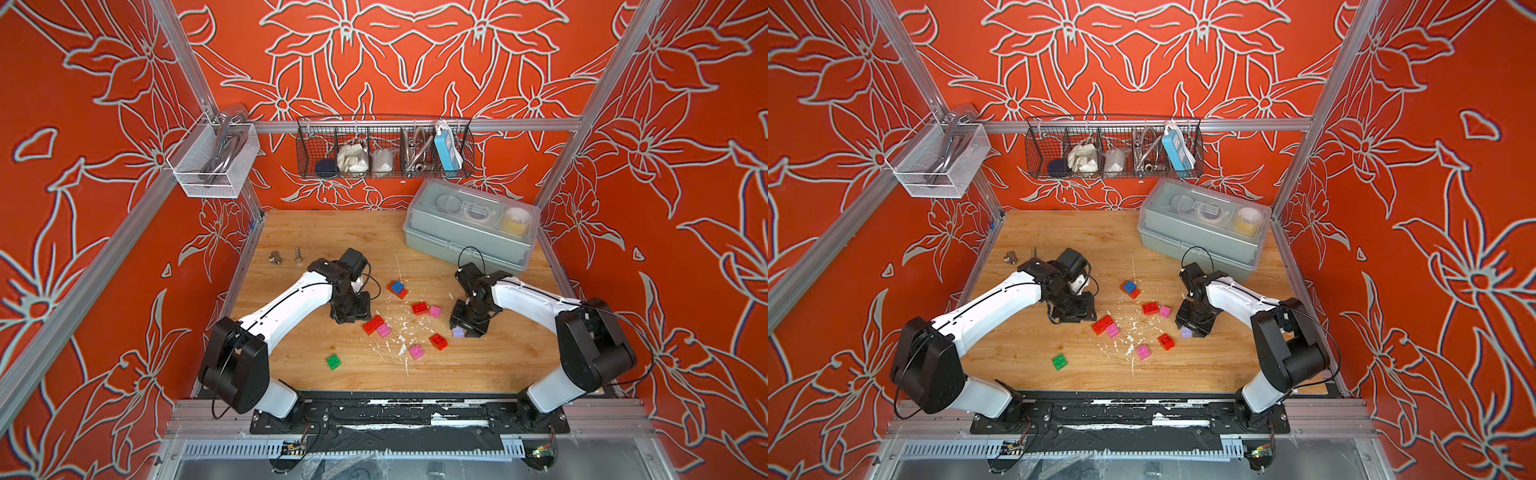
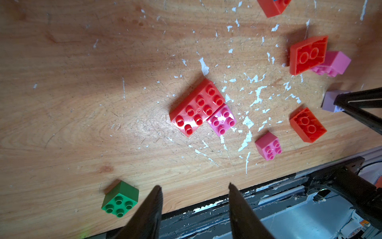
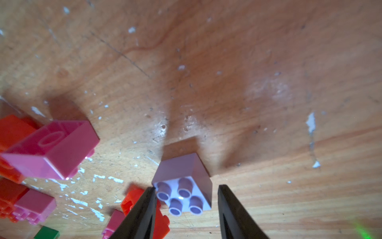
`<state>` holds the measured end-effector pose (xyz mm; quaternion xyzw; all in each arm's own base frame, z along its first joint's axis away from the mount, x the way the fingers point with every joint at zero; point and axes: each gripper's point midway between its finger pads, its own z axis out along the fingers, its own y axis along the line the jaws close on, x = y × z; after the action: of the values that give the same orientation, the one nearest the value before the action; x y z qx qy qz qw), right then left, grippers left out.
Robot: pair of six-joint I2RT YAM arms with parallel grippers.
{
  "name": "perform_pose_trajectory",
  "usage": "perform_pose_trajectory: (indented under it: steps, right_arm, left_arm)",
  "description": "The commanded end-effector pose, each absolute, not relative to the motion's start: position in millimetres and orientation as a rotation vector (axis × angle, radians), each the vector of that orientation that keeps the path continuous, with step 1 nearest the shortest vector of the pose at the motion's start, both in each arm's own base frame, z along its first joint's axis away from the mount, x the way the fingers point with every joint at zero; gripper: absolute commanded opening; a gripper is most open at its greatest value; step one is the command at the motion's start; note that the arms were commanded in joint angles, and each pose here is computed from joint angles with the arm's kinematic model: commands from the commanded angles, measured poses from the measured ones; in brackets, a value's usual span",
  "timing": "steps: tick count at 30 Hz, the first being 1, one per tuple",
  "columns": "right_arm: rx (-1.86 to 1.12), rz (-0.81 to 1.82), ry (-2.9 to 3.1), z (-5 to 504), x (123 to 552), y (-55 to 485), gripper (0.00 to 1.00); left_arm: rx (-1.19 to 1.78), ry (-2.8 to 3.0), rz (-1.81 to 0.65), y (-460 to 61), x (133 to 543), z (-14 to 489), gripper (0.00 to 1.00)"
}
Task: Assemble the number 1 with lego
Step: Adjust the lego brick at the center of the board.
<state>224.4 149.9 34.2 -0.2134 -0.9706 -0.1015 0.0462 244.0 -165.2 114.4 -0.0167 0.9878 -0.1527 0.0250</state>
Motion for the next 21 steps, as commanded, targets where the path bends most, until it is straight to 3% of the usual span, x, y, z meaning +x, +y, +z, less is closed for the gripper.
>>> perform_pose_trajectory:
  steps: [1,11,21]
  right_arm:
    - [-0.685,-0.303,-2.942,25.5,222.9,147.9,0.52]
    - [-0.546,-0.317,-3.011,45.8,222.4,144.9,0.54]
    - [-0.734,-0.397,-2.959,36.9,215.8,147.4,0.66]
  left_arm:
    - [-0.043,3.043,-0.491,-164.3,243.4,118.6,0.51]
    - [-0.044,3.053,-0.486,-163.0,244.0,115.3,0.51]
    - [-0.045,3.061,-0.498,-164.0,244.0,113.3,0.51]
